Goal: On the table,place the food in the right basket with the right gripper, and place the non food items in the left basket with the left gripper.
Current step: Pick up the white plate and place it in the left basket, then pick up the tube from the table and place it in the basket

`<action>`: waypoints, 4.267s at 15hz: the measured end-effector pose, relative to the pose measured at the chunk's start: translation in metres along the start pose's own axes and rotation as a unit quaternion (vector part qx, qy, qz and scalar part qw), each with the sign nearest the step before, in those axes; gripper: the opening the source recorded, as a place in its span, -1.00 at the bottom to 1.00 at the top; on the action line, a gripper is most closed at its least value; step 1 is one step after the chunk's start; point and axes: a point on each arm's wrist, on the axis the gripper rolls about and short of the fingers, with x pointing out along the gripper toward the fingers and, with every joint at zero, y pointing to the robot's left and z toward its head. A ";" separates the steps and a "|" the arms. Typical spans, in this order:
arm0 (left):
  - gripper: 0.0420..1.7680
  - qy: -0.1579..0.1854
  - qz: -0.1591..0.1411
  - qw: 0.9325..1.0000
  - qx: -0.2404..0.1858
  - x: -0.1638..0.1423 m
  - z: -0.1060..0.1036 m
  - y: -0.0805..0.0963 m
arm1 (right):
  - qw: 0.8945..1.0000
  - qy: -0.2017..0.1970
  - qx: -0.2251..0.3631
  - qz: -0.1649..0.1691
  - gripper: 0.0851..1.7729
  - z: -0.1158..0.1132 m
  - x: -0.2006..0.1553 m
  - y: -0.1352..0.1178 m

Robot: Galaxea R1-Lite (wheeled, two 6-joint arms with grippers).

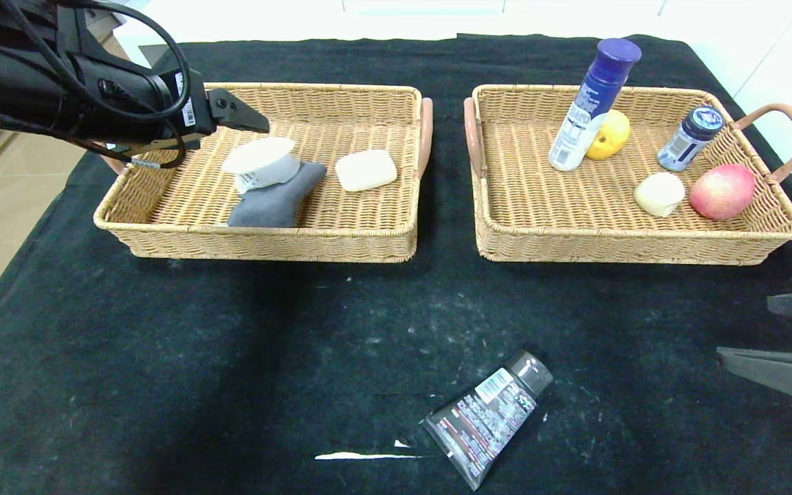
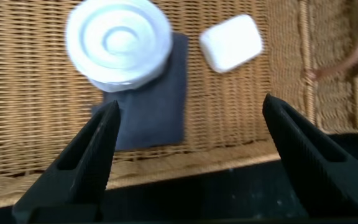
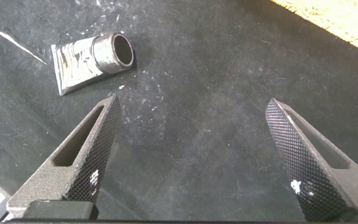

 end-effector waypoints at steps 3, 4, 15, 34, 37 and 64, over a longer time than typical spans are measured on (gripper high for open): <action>0.89 0.019 -0.041 0.999 0.016 -0.012 -0.014 -0.028 | 1.000 0.000 0.000 0.000 0.93 0.000 0.000 0.000; 0.90 0.028 -0.055 0.998 0.022 -0.016 -0.021 -0.037 | 1.000 0.000 0.000 0.000 0.93 0.000 0.000 0.000; 0.93 -0.003 -0.193 0.971 0.140 -0.025 -0.113 -0.113 | 1.000 0.000 0.000 -0.001 0.93 0.000 0.000 0.000; 0.94 -0.025 -0.302 0.891 0.339 0.004 -0.237 -0.163 | 1.000 -0.008 0.002 -0.007 0.93 0.003 -0.001 -0.002; 0.94 -0.013 -0.304 0.888 0.345 0.008 -0.247 -0.168 | 1.000 -0.009 0.003 -0.007 0.93 0.003 0.000 -0.002; 0.94 -0.025 -0.258 0.890 0.376 0.031 -0.297 -0.185 | 1.000 -0.007 0.004 -0.008 0.93 0.004 0.002 -0.003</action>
